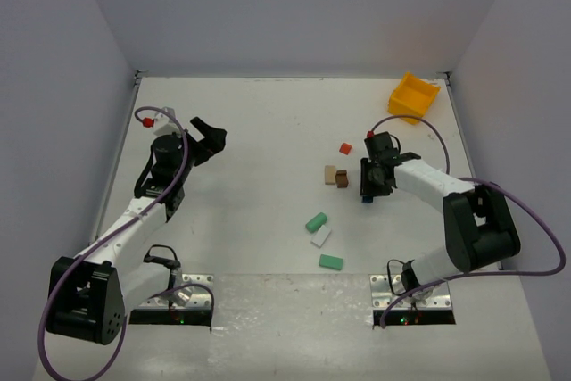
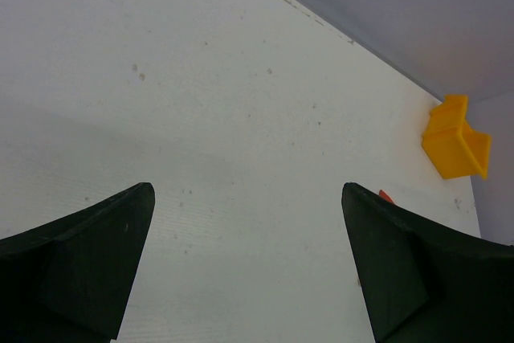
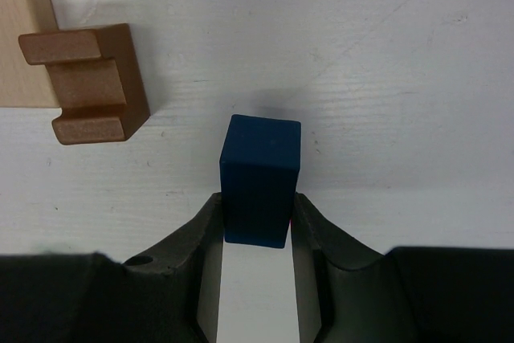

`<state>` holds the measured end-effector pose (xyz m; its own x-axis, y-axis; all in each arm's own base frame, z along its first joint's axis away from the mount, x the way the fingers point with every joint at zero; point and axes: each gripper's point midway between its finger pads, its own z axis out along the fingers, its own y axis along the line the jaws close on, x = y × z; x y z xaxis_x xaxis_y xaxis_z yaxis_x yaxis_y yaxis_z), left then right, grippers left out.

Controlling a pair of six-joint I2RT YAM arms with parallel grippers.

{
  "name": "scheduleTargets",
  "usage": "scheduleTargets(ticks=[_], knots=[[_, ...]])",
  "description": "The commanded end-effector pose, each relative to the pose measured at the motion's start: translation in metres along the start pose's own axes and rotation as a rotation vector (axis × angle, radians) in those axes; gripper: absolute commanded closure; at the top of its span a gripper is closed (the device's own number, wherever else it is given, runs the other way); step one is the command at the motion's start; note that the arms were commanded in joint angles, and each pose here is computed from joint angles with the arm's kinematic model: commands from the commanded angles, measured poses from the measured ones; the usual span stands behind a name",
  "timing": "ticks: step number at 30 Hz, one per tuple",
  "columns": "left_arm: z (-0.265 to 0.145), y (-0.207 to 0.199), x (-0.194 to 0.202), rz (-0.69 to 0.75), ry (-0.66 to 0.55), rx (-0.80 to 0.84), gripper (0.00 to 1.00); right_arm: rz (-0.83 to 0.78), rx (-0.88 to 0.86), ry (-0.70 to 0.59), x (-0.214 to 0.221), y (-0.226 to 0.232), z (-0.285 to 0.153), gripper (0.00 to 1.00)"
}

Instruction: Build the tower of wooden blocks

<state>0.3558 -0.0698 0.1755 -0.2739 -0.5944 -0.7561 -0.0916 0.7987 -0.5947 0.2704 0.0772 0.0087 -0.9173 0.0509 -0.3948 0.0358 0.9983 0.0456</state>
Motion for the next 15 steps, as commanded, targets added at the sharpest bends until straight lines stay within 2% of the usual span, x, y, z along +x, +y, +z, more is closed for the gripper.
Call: scheduleTargets(ticks=[1, 12, 15], knots=[[-0.0038, -0.0107, -0.0132, 0.003, -0.047, 0.036, 0.00, -0.021, -0.041, -0.054, -0.0193, 0.0094, -0.0053, 0.82], [-0.0033, -0.0106, -0.0131, 0.005, -0.046, 0.035, 0.00, -0.017, -0.010, -0.016, -0.0152, 0.0060, 0.0021, 0.67], [-0.0038, -0.0112, -0.0131, 0.004, -0.044, 0.038, 0.00, -0.019, -0.020, -0.039, -0.0191, 0.0078, -0.0048, 0.50]])
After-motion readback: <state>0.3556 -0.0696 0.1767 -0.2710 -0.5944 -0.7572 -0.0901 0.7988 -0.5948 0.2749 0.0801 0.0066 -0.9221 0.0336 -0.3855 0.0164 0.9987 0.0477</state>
